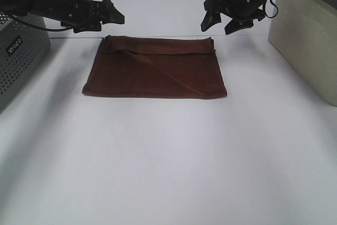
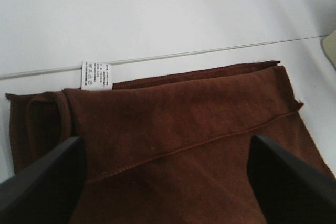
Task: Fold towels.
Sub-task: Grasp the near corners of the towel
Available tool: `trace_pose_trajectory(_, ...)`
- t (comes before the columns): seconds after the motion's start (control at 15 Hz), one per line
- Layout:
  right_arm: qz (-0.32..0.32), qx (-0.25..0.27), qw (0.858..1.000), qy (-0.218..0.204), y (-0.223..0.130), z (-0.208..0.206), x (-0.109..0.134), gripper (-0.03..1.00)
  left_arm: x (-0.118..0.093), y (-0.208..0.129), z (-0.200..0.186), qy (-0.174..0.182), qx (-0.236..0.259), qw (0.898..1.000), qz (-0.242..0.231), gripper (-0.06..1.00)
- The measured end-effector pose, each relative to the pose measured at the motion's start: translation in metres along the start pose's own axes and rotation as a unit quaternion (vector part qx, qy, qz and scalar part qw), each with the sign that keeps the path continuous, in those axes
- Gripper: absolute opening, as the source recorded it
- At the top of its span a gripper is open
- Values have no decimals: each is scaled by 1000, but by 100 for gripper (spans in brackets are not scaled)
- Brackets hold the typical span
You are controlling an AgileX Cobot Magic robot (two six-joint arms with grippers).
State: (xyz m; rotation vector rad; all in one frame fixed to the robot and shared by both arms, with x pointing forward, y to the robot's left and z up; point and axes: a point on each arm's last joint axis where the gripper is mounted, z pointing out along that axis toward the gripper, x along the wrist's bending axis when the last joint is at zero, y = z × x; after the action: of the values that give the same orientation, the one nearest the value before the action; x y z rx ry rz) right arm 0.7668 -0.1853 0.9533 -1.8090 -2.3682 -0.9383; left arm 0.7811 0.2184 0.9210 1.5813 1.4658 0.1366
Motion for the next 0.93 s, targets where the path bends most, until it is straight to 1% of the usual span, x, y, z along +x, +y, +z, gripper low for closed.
trace_pose_trajectory(0.13,15,31,999,8,-4,-6,4,72,6,3,-14,-21,25,999,-34,79)
trace_pose_trajectory(0.2,25,48,998,12,-7,-9,6,72,6,2,-17,-28,44,998,-43,79)
trace_pose_trajectory(0.33,34,70,997,15,-9,-19,11,72,3,-2,-23,-27,80,995,-58,79)
trace_pose_trajectory(0.47,41,85,995,7,-11,-29,14,72,-3,-8,-31,-14,101,991,-82,79)
trace_pose_trajectory(0.67,53,112,992,4,-22,-38,18,72,-7,-32,-48,12,122,986,-115,79)
trace_pose_trajectory(0.73,65,134,989,4,-34,-37,18,72,-6,-48,-55,28,136,981,-133,79)
trace_pose_trajectory(0.8,75,147,986,2,-46,-34,16,72,-3,-59,-57,34,148,978,-143,79)
trace_pose_trajectory(0.87,85,154,984,1,-59,-29,15,72,-1,-66,-57,39,159,975,-153,79)
trace_pose_trajectory(0.93,91,156,984,2,-69,-22,12,72,1,-72,-58,48,170,973,-151,79)
